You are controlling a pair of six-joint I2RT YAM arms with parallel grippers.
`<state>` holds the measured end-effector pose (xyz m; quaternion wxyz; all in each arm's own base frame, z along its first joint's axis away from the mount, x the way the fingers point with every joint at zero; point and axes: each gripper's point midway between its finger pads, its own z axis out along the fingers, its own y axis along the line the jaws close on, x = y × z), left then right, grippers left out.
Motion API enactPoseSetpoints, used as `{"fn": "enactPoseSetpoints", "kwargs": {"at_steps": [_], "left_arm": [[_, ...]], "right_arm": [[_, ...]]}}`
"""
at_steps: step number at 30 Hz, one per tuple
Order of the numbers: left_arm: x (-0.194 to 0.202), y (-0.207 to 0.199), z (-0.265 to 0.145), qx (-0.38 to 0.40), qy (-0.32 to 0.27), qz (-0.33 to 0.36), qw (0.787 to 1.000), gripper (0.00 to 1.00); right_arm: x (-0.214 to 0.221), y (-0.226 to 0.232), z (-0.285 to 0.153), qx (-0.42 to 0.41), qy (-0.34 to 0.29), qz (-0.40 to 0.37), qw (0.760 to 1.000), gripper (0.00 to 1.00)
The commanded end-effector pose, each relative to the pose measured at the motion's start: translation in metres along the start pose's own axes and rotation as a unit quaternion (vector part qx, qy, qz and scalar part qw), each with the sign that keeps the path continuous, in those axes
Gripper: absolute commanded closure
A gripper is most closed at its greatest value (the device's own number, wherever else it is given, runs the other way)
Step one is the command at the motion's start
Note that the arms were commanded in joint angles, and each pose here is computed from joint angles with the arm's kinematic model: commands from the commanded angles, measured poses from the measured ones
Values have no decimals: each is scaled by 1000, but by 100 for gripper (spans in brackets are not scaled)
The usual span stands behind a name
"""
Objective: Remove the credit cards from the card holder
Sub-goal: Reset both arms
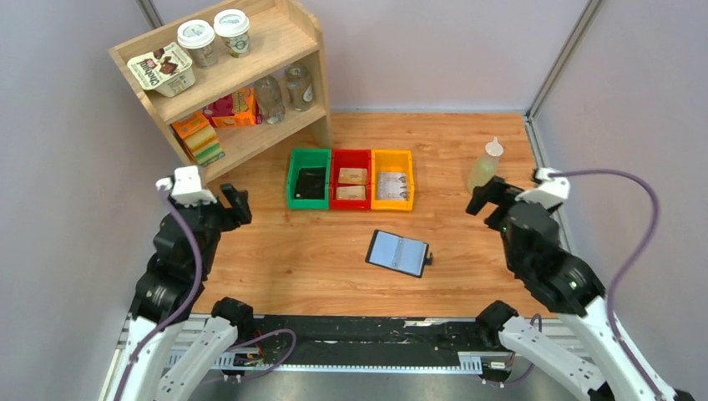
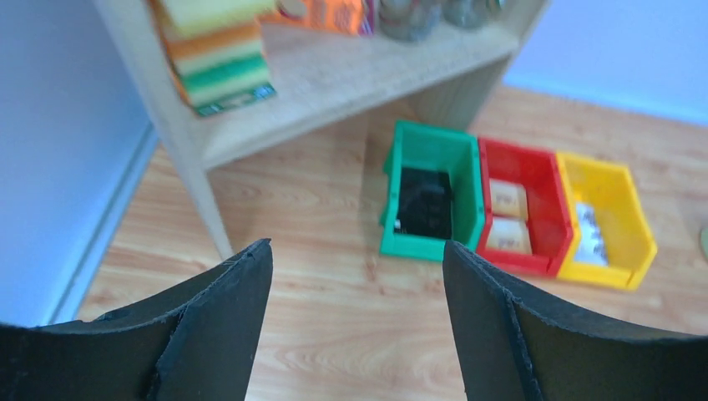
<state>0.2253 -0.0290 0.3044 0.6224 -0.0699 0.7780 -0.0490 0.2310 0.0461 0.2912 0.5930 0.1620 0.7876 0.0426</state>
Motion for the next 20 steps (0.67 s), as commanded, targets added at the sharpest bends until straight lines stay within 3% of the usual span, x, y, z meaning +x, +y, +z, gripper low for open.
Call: {"fn": "enactPoseSetpoints", "kwargs": {"at_steps": [1,10,20], "left_arm": [[-48,26,-27,-47,-113,-10,992,18],[-74,44,-58,-58,-206,7,977,18],[-75,52,-72,-62,-222,1,973,18]], "right_arm": [[-54,-29,-25,17,-115,-1,993,0],[-71,-61,-47,27,-199,2,980,0],[-62,-74,-42,60,-212,1,976,0]]}}
